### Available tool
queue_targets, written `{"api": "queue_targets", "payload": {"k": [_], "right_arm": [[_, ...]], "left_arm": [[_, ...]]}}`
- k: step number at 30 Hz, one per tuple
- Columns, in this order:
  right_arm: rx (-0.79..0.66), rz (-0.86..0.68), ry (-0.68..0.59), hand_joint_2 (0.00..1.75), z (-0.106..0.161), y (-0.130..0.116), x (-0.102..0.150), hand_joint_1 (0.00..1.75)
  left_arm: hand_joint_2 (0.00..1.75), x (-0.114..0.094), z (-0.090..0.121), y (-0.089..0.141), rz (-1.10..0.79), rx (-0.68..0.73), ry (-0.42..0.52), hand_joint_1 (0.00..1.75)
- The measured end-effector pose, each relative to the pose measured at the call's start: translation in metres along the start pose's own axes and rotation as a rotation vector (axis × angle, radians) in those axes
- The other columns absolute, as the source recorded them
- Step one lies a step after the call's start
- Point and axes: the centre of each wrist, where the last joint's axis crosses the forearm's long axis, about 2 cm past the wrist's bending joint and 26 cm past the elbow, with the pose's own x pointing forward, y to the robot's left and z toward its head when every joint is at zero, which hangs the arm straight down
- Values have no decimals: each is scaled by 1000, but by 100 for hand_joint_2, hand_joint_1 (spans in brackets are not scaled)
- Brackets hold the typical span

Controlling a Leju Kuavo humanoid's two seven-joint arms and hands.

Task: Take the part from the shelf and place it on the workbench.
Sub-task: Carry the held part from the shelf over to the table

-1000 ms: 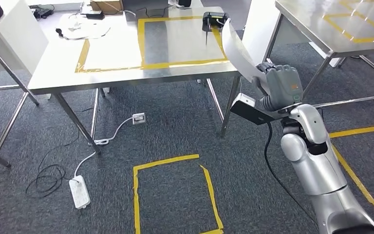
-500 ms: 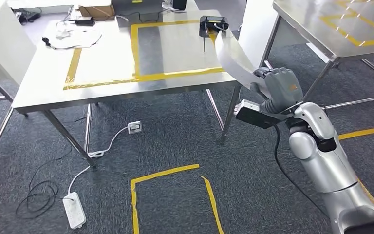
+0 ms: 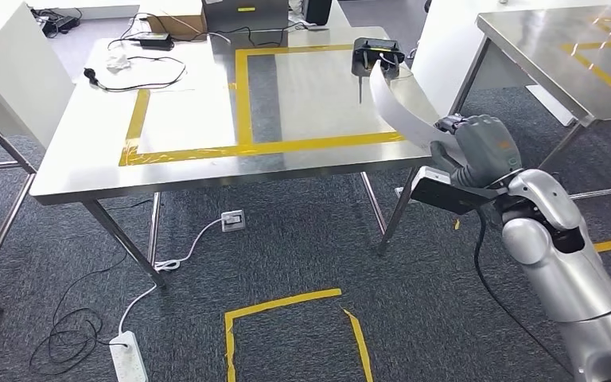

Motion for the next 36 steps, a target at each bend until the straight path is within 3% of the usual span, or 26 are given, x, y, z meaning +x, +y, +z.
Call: {"api": "queue_targets", "payload": {"k": [18,24,31,36], "right_arm": [[-8,74,41,175,8,1,3,175],[-4,34,16,175,5,-4,-3,175],[3,69,-1,175,-69,-24,-31,175],[-30,93,-3,175,-122,-30,-33,175]], "left_arm": [[175,-2,1,0,6,13,0,0],[175,1,0,-1,-6,5,-6,0],[175,14,-5,-5,-31,-16,-40,0],[175,20,-7,-8,-36,-26,-56,0]]}}
